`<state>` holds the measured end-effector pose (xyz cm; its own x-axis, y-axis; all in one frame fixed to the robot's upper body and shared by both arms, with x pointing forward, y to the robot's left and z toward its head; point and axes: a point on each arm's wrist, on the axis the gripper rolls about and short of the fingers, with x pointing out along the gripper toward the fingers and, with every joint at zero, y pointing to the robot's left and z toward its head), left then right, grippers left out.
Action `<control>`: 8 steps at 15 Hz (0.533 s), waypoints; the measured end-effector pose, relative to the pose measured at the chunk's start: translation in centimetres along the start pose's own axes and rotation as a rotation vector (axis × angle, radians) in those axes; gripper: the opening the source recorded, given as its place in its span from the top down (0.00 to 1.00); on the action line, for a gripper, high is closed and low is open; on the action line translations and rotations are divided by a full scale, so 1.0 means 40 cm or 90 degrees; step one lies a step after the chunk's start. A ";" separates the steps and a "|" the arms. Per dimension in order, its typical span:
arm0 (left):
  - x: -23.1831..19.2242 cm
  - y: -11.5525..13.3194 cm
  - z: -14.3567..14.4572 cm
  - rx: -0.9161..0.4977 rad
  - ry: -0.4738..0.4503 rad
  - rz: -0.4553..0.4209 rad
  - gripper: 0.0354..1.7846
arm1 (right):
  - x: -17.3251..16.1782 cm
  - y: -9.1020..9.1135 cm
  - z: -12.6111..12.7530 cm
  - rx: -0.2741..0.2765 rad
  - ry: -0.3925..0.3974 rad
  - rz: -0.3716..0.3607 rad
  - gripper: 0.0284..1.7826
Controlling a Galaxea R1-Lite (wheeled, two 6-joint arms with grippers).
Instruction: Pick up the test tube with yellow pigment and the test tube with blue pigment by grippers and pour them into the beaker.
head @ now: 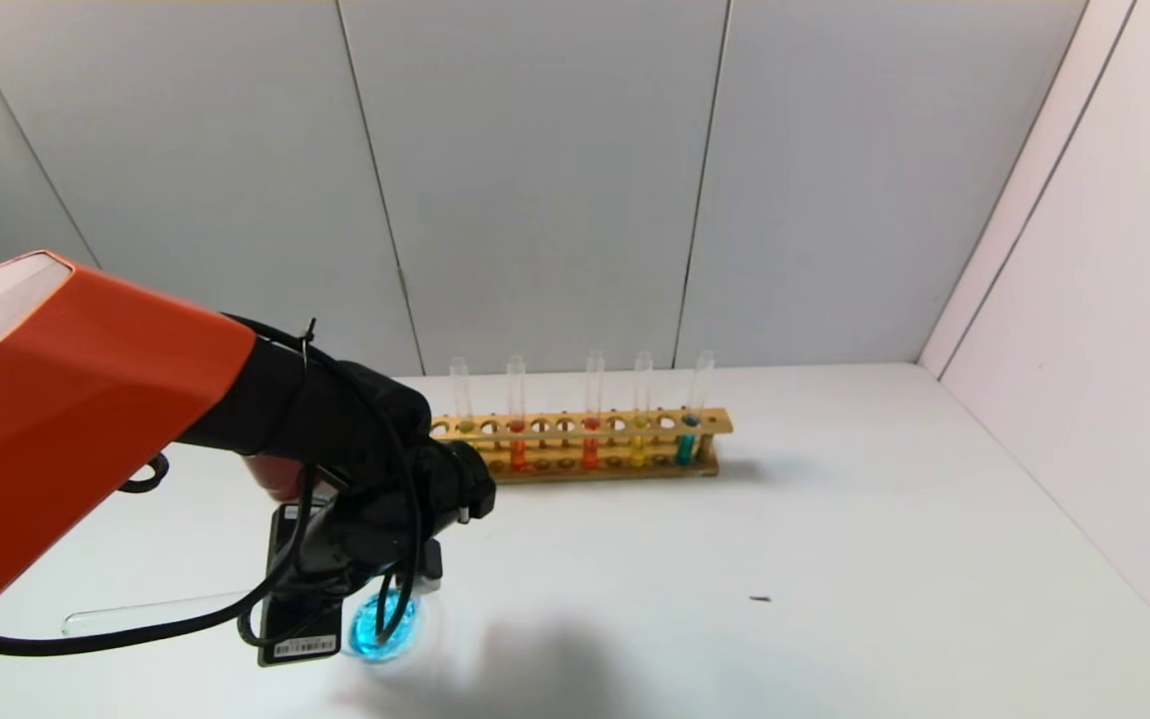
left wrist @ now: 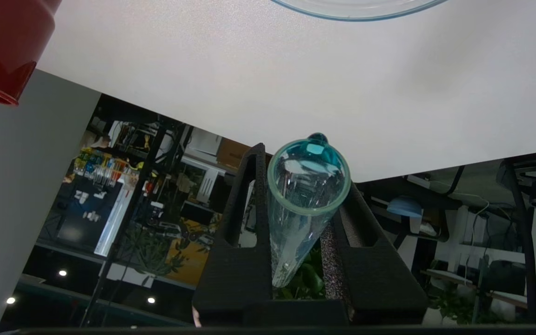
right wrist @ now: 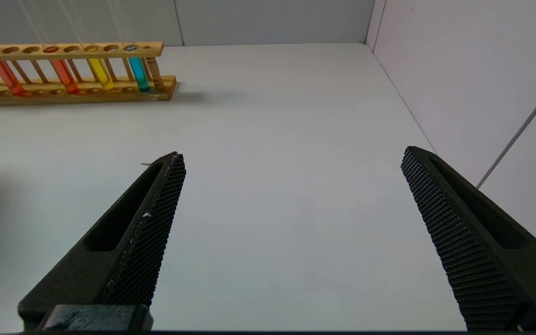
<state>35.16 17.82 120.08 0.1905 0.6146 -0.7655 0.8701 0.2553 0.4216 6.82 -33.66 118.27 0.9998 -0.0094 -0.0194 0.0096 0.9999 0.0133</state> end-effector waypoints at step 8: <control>0.004 -0.009 0.027 0.031 0.029 0.005 0.83 | 0.000 0.000 0.000 0.000 0.000 0.000 0.05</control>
<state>35.37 17.04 119.29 0.1773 0.6503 -0.7387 0.8902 0.2141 0.4021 6.82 -33.66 118.26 0.9998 -0.0089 -0.0198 0.0092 0.9999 0.0137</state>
